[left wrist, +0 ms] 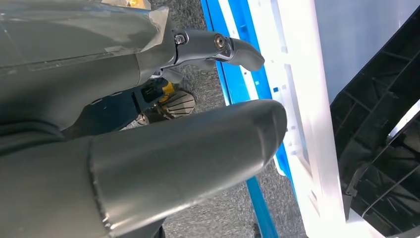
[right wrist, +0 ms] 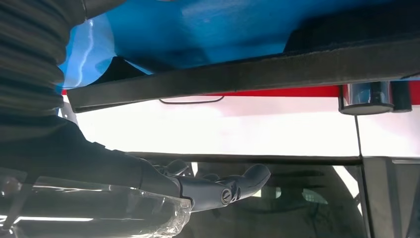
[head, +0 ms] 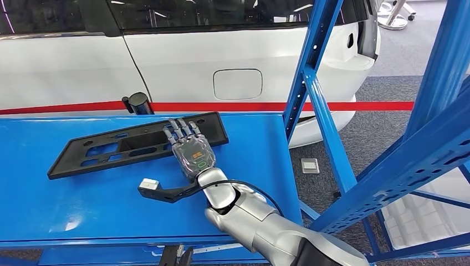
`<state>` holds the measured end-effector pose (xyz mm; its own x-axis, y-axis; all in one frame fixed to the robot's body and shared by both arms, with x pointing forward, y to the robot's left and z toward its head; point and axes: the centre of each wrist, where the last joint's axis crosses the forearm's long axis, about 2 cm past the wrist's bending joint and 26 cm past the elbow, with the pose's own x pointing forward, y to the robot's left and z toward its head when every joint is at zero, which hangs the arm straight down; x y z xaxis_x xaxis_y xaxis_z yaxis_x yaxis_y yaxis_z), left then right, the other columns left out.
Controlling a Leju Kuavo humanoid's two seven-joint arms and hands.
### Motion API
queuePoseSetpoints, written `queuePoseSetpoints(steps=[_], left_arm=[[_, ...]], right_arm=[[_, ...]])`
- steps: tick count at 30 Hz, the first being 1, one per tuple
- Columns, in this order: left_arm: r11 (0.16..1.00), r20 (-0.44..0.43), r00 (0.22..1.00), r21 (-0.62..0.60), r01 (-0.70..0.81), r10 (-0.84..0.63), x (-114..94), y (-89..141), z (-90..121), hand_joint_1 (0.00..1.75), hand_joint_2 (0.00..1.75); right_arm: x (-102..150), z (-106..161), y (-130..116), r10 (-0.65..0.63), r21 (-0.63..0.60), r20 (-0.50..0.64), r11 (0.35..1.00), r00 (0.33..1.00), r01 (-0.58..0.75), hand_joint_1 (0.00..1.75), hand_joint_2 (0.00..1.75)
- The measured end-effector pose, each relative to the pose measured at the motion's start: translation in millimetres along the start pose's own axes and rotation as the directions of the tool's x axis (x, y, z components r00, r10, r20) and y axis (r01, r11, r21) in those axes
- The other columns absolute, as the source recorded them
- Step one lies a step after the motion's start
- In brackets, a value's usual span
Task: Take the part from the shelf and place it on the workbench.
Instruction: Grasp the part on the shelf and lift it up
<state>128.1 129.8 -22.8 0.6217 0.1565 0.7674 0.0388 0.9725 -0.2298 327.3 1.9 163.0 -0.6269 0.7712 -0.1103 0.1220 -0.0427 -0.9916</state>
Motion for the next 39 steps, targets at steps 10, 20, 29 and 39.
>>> queuePoseSetpoints(steps=[10, 20, 29, 39], left_arm=[[1.0, -0.002, 1.0, -0.022, 0.006, -0.006, -0.1, -0.6, -1.9, 0.0, 0.0], [0.999, -0.007, 1.0, -0.031, 0.009, -0.009, -0.7, -0.5, -2.4, 0.0, 0.0], [1.0, -0.003, 1.0, -0.028, 0.001, -0.001, -1.2, -1.1, -2.4, 0.0, 0.0], [1.0, 0.001, 1.0, -0.016, -0.006, 0.006, -1.5, -2.3, -2.1, 0.0, 0.0]], right_arm=[[-5.3, 0.5, 4.7, 0.0, 0.019, -0.03, 1.0, 1.0, 0.0, 0.0, 1.75], [-11.4, -0.2, 7.0, 0.007, 0.034, -0.046, 0.999, 0.999, -0.005, 1.75, 1.75], [-18.2, 1.2, 12.9, -0.003, 0.063, -0.045, 0.998, 0.999, 0.006, 1.75, 1.75], [-27.3, -2.2, 9.9, -0.019, 0.032, -0.048, 0.999, 0.999, 0.021, 1.75, 1.75]])
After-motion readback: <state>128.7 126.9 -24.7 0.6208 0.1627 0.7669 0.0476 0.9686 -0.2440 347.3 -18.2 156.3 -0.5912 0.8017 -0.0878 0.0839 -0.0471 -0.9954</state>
